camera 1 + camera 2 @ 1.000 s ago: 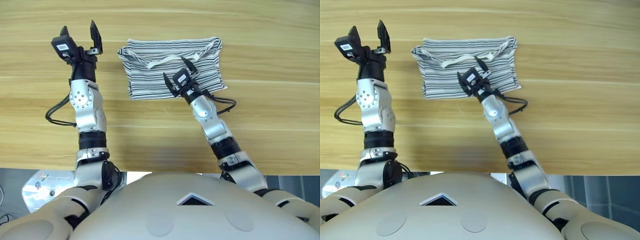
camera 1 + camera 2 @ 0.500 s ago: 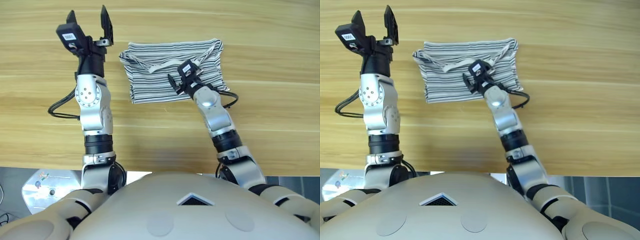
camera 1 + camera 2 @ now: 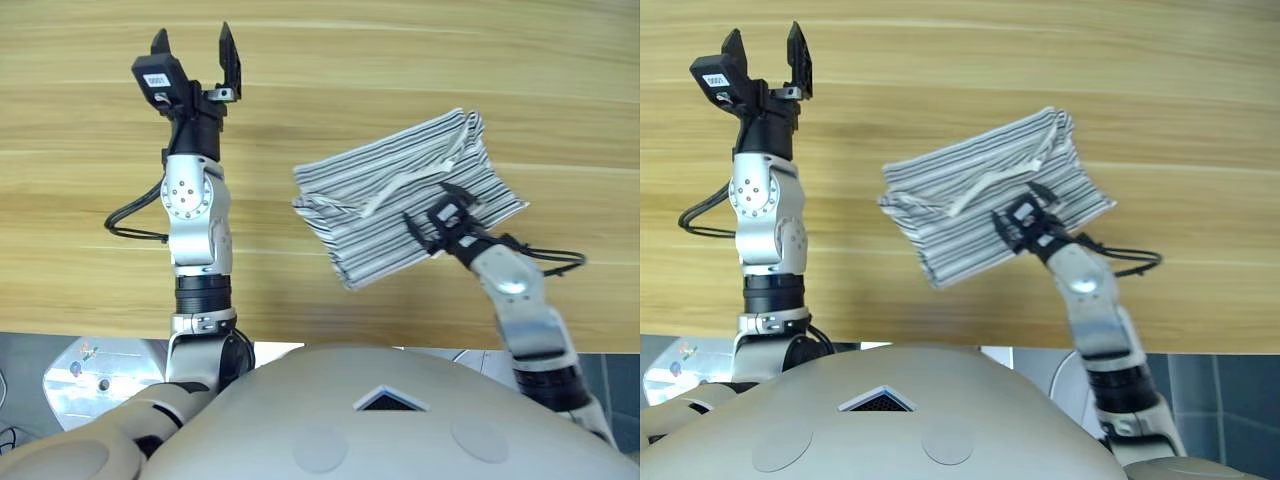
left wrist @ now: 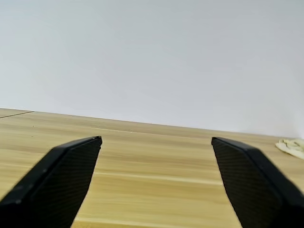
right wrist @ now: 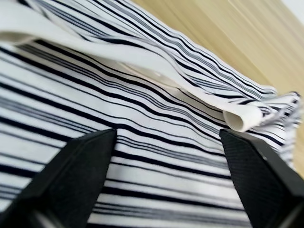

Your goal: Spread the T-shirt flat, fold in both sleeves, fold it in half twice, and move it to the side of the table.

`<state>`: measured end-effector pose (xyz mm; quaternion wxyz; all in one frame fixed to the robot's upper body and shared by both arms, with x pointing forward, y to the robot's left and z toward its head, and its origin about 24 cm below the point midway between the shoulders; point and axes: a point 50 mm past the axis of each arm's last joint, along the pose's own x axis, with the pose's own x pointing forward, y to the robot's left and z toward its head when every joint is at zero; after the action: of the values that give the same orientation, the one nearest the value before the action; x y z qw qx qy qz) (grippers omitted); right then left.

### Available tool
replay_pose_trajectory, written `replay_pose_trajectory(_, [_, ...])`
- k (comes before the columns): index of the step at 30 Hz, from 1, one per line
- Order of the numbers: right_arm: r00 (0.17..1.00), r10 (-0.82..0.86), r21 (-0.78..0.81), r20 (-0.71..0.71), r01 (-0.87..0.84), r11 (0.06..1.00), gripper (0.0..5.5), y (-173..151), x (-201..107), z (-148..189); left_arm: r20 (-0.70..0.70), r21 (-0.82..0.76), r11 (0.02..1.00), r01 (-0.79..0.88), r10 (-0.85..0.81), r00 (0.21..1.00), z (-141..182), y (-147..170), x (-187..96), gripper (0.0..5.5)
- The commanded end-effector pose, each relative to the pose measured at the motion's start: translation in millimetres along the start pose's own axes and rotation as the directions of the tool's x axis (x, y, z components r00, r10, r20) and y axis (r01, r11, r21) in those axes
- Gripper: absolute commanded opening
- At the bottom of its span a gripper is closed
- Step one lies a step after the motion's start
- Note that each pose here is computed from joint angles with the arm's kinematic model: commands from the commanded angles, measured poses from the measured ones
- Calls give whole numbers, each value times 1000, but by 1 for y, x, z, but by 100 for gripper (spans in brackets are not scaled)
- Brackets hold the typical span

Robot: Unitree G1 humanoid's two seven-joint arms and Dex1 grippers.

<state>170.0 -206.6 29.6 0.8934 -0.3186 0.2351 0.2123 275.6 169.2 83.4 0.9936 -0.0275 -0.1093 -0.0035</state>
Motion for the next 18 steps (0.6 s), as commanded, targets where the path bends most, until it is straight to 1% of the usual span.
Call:
replay_pose_trajectory(1, [990, -107, -115, -92, 96, 989, 401, -34, -2, -23, -42, 61, 997, 53, -50, 998, -6, -2, -5, 430])
replay_pose_trajectory(4, [982, -185, -137, -19, 181, 974, 401, -52, 18, -10, -62, 95, 990, 102, -96, 993, -9, -5, -8, 430])
replay_pose_trajectory(5, [982, -186, -140, 13, 186, 973, 401, -52, 27, -4, -70, 115, 985, 127, -119, 990, -11, -6, -9, 430])
replay_pose_trajectory(8, [975, -181, -147, 128, 200, 969, 401, -44, 56, 17, -116, 152, 949, 276, -260, 959, -18, -17, -13, 430])
replay_pose_trajectory(9, [965, -175, -112, 196, 199, 973, 401, -40, 58, 29, -130, 186, 924, 334, -313, 941, -19, -19, -13, 430])
replay_pose_trajectory(11, [929, -153, -12, 338, 167, 986, 401, -31, 46, 50, -151, 212, 869, 446, -422, 894, -19, -20, -13, 430])
replay_pose_trajectory(12, [917, -160, 37, 366, 158, 987, 401, -29, 42, 54, -156, 235, 839, 491, -466, 871, -19, -21, -14, 430])
replay_pose_trajectory(14, [924, -154, 81, 350, 134, 988, 401, -24, 47, 54, -148, 247, 819, 517, -496, 856, -18, -21, -16, 430])
replay_pose_trajectory(16, [939, -138, 91, 314, 115, 989, 401, -19, 65, 52, -119, 240, 826, 510, -496, 860, -16, -24, -16, 430])
replay_pose_trajectory(18, [938, -156, 125, 311, 123, 985, 401, -18, 85, 57, -92, 227, 836, 500, -493, 865, -14, -28, -15, 430])
